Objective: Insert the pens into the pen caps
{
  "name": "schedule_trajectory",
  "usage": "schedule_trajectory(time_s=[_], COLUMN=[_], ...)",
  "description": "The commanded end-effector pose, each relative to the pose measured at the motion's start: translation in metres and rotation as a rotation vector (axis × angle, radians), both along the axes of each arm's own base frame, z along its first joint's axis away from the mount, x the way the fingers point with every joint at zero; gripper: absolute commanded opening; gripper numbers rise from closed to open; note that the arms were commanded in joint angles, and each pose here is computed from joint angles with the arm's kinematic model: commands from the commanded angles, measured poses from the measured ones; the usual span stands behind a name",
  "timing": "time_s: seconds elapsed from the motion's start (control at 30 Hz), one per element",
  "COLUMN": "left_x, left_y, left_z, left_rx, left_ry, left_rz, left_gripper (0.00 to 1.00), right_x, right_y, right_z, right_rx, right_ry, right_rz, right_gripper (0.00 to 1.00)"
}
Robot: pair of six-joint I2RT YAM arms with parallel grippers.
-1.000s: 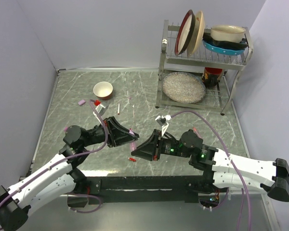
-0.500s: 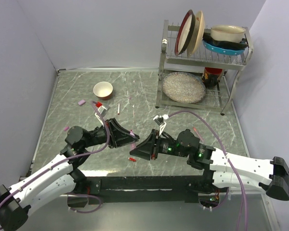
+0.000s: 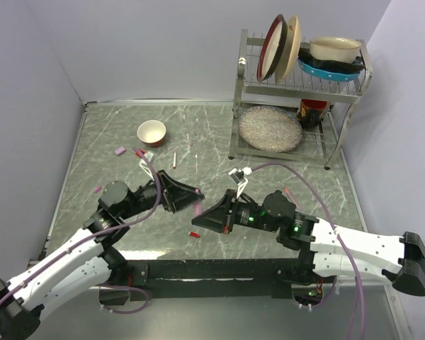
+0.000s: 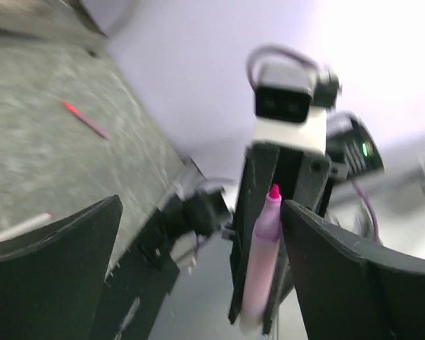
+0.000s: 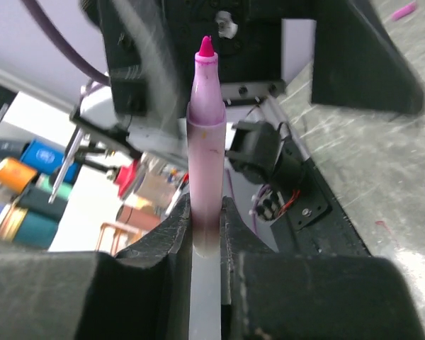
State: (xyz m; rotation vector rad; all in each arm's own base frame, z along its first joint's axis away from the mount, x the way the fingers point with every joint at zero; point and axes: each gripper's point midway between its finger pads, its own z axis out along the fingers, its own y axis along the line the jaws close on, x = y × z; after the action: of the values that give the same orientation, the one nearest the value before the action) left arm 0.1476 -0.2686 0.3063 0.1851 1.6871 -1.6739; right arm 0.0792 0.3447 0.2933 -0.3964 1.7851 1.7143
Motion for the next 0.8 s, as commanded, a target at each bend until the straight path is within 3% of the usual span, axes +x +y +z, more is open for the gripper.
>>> schedule_trajectory(time_s=[0.0, 0.03, 0.17, 0.3, 0.33, 0.43, 0.5, 0.53, 0.6, 0.77], left_x=[0.049, 0.066, 0.089, 0.122, 0.125, 0.151, 0.168, 0.178, 0.194, 0.22], left_y=[0.047, 0.065, 0.104, 0.144, 0.162, 0.192, 0.198, 0.222, 0.234, 0.287], left_z=[0.022, 0.018, 0.026, 0.02, 0.006, 0.005, -0.007, -0.013, -0.033, -0.086], left_rx=[0.019, 0.02, -0.008, 0.062, 0.129, 0.096, 0.05, 0.003, -0.05, -0.086], left_ry=[0.098, 0.149, 0.25, 0.418, 0.464, 0.588, 0.707, 0.752, 0.857, 1.117], left_rz=[0.418, 0.564, 0.822, 1.144, 1.231, 1.384, 1.386, 1.452, 1.49, 1.709], left_gripper=[0.99, 0.99, 0.99, 0.95, 0.96, 0.95, 0.92, 0.9, 0.79, 0.75], right_x=[0.018, 0.021, 0.027, 0.028, 0.03, 0.03, 0.03, 0.029, 0.031, 0.029], right_y=[-0.021, -0.025, -0.044, -0.061, -0.065, -0.079, -0.086, -0.092, -0.098, -0.109], right_z=[0.003, 0.0, -0.002, -0.008, -0.008, -0.009, -0.013, -0.009, -0.012, -0.006], right_rx=[-0.014, -0.028, -0.047, -0.071, -0.074, -0.083, -0.093, -0.078, -0.084, -0.093], right_ry=[0.005, 0.007, -0.003, -0.013, -0.017, -0.032, -0.035, -0.04, -0.043, -0.064], right_rz=[-0.147, -0.171, -0.243, -0.285, -0.298, -0.327, -0.343, -0.352, -0.374, -0.388], right_gripper=[0.0, 0.0, 0.0, 0.0, 0.0, 0.0, 0.0, 0.0, 0.0, 0.0])
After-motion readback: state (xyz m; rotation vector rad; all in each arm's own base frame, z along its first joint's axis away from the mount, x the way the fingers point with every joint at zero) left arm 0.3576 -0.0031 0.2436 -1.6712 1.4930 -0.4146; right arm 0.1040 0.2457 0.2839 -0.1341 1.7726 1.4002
